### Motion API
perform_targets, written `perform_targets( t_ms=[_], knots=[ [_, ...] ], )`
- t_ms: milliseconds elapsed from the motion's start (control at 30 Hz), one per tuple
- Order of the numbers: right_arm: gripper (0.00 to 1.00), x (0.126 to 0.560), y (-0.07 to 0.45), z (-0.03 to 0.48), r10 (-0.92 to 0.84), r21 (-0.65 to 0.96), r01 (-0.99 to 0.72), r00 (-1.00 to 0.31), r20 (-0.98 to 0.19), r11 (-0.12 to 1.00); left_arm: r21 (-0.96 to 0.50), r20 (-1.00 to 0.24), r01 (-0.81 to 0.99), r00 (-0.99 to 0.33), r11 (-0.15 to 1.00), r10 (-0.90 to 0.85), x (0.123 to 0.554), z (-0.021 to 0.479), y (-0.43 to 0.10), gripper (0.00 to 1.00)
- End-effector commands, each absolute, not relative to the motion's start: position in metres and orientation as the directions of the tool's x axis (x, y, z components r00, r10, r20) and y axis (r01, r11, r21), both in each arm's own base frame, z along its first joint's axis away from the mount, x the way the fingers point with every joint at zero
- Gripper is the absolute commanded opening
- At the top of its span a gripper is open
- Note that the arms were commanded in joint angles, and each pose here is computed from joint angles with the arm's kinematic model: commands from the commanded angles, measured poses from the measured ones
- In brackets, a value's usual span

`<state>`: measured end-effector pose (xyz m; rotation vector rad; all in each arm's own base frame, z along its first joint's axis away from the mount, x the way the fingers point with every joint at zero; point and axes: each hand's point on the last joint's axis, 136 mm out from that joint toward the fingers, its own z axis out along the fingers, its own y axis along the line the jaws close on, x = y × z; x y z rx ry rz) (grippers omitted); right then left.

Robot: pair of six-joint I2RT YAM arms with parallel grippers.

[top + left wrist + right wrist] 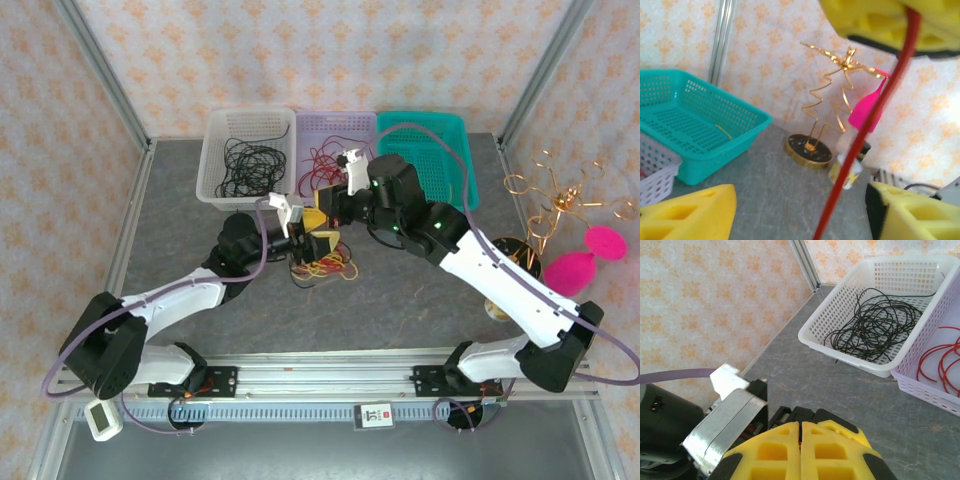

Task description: Untangle the cables

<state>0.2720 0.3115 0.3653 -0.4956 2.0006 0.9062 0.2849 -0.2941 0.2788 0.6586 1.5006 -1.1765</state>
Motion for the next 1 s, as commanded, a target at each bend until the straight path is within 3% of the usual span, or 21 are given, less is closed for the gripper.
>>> perform_targets(
  t_ms=[0, 33, 100, 233, 333, 433, 633, 800, 967],
  knots=[
    [0.0, 0.262, 0.308, 0.394, 0.066, 0.457, -0.645, -0.534, -0.843, 0.613, -0.243, -0.954, 0.92, -0.17, 0.306, -0.246, 0.28, 0.318, -0.299, 0.41],
    [0.0, 0.262, 0.307, 0.395, 0.073, 0.46, -0.644, -0.533, -0.843, 0.611, -0.252, -0.951, 0.914, -0.174, 0.319, -0.254, 0.283, 0.318, -0.298, 0.24],
    [0.03, 0.26, 0.305, 0.398, 0.085, 0.463, -0.646, -0.527, -0.846, 0.607, -0.265, -0.946, 0.902, -0.174, 0.341, -0.274, 0.286, 0.318, -0.296, 0.03],
    [0.41, 0.263, 0.289, 0.407, 0.133, 0.46, -0.621, -0.498, -0.857, 0.635, -0.335, -0.92, 0.835, -0.191, 0.436, -0.341, 0.303, 0.319, -0.281, 0.0],
    [0.55, 0.267, 0.26, 0.415, 0.201, 0.468, -0.592, -0.461, -0.864, 0.656, -0.375, -0.905, 0.811, -0.216, 0.448, -0.366, 0.306, 0.319, -0.278, 0.0],
    [0.57, 0.263, 0.244, 0.404, 0.204, 0.443, -0.63, -0.416, -0.886, 0.637, -0.389, -0.898, 0.815, -0.232, 0.429, -0.373, 0.303, 0.322, -0.281, 0.0],
    [0.55, 0.231, 0.279, 0.356, 0.12, 0.396, -0.827, -0.381, -0.917, 0.399, -0.403, -0.893, 0.82, -0.255, 0.406, -0.371, 0.294, 0.332, -0.286, 0.0],
    [0.48, 0.244, 0.294, 0.329, 0.094, 0.384, -0.842, -0.378, -0.921, 0.38, -0.416, -0.883, 0.819, -0.26, 0.395, -0.391, 0.287, 0.348, -0.284, 0.0],
    [0.48, 0.233, 0.302, 0.318, 0.13, 0.417, -0.867, -0.396, -0.909, 0.273, -0.432, -0.872, 0.801, -0.254, 0.414, -0.417, 0.286, 0.361, -0.278, 0.0]
  ],
)
